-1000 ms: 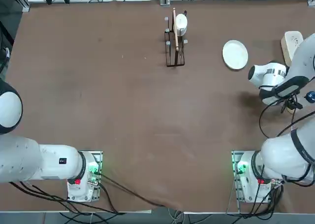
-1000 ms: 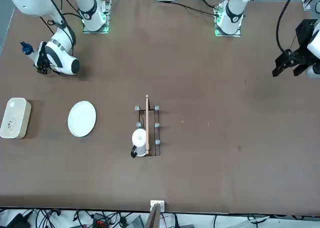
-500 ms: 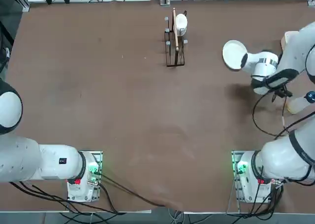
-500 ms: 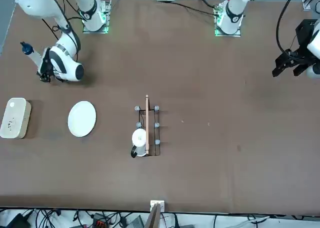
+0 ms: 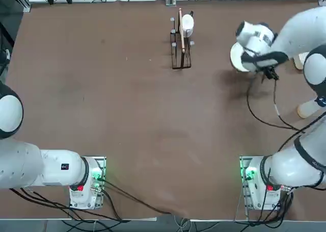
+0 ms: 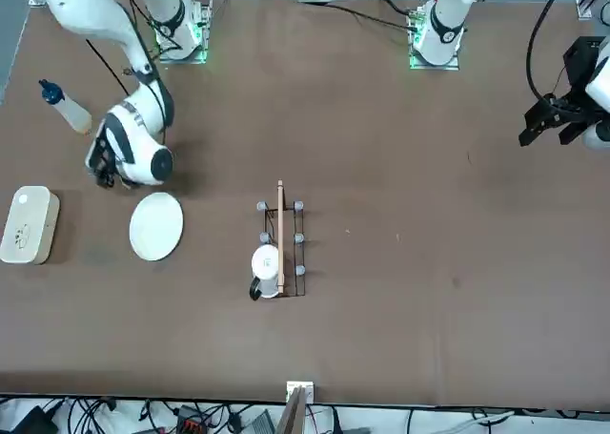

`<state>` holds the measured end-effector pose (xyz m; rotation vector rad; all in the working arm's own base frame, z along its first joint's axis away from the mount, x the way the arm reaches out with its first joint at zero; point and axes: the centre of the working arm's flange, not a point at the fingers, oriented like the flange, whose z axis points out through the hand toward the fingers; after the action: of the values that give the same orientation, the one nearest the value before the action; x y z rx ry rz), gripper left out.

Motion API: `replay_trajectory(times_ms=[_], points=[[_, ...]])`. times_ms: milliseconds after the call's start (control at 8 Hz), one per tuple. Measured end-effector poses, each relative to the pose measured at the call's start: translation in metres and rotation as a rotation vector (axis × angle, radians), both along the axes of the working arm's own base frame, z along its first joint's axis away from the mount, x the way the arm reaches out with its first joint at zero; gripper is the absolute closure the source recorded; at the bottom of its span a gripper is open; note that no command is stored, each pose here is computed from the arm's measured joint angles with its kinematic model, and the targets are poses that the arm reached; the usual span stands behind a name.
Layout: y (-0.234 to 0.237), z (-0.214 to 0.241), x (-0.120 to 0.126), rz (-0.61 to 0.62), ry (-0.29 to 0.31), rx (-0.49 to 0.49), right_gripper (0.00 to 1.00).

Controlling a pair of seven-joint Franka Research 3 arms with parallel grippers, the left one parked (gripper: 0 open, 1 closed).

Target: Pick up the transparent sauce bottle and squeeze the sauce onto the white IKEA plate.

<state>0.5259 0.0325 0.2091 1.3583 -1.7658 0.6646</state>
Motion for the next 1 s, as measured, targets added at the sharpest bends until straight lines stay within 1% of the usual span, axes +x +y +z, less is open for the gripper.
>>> replay_trajectory(times_ms=[125, 375, 500, 625, 875, 1000], points=[[0.026, 0.005, 0.019, 0.009, 0.041, 0.080, 0.00], [0.061, 0.003, 0.041, 0.050, 0.141, 0.232, 0.00], [0.075, 0.013, 0.054, 0.063, 0.176, 0.345, 0.00], [0.085, 0.032, 0.071, 0.089, 0.195, 0.461, 0.00], [0.092, 0.064, 0.100, 0.172, 0.224, 0.639, 0.00], [0.093, 0.073, 0.106, 0.244, 0.270, 0.716, 0.00]])
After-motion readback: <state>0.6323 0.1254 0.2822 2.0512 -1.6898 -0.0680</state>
